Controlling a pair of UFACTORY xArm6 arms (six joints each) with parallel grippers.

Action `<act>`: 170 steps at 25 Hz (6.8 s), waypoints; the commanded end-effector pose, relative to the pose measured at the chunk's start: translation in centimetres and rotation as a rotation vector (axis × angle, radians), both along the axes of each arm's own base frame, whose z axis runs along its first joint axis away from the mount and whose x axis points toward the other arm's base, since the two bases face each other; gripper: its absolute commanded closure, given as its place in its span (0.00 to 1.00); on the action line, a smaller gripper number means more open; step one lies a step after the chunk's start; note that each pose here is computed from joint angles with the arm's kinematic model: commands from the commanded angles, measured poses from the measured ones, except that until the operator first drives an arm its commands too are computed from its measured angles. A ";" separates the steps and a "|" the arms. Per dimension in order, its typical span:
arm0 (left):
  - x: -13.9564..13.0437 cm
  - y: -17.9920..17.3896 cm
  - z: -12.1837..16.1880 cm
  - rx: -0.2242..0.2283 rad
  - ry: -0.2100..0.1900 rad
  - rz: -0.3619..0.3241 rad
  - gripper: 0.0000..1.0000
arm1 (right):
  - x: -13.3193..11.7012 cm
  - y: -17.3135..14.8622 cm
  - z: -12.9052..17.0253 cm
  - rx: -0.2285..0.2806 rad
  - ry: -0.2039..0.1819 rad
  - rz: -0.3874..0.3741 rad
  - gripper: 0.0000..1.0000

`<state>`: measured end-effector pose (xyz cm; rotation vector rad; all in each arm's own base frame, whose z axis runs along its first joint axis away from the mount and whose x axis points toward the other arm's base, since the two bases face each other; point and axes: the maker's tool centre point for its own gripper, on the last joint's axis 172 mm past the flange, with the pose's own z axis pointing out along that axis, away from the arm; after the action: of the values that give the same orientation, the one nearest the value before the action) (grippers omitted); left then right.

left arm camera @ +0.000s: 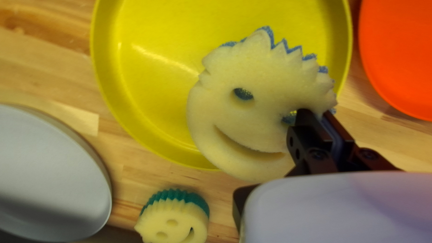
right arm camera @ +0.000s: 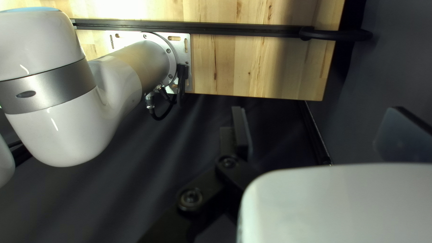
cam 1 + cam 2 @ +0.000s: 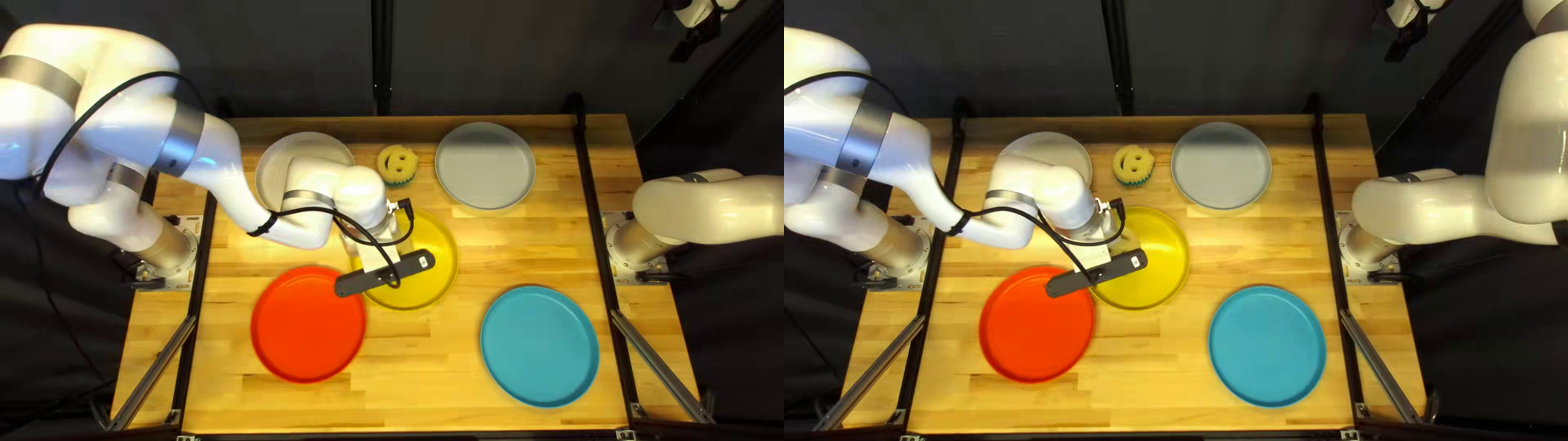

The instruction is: Pick up sponge and scrub the plate

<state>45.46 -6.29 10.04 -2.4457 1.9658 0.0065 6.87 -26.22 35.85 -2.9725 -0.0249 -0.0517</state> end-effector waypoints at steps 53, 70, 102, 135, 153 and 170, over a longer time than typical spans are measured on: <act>2.2 -0.3 -4.3 0.048 0.032 -0.025 1.00 | 0.0 0.0 0.0 0.000 0.000 0.000 0.00; -0.6 1.7 -5.1 0.022 0.037 0.065 1.00 | 0.0 0.0 0.0 0.000 0.000 0.000 0.00; 8.8 5.1 -5.7 0.013 -0.035 0.063 1.00 | 0.0 0.0 0.0 0.000 0.000 0.000 0.00; 1.2 6.4 -4.7 -0.070 -0.041 0.294 1.00 | 0.0 0.0 0.0 0.000 0.000 0.000 0.00; 7.9 8.0 -6.7 -0.071 -0.031 0.220 1.00 | 0.0 0.0 0.0 0.000 0.000 0.000 0.00; 6.9 -2.5 0.7 -0.063 -0.149 0.173 1.00 | 0.0 0.0 0.0 0.000 0.000 0.000 0.00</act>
<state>51.91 -5.99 9.75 -2.6111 1.6702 -0.1906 6.87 -26.22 35.85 -2.9725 -0.0249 -0.0517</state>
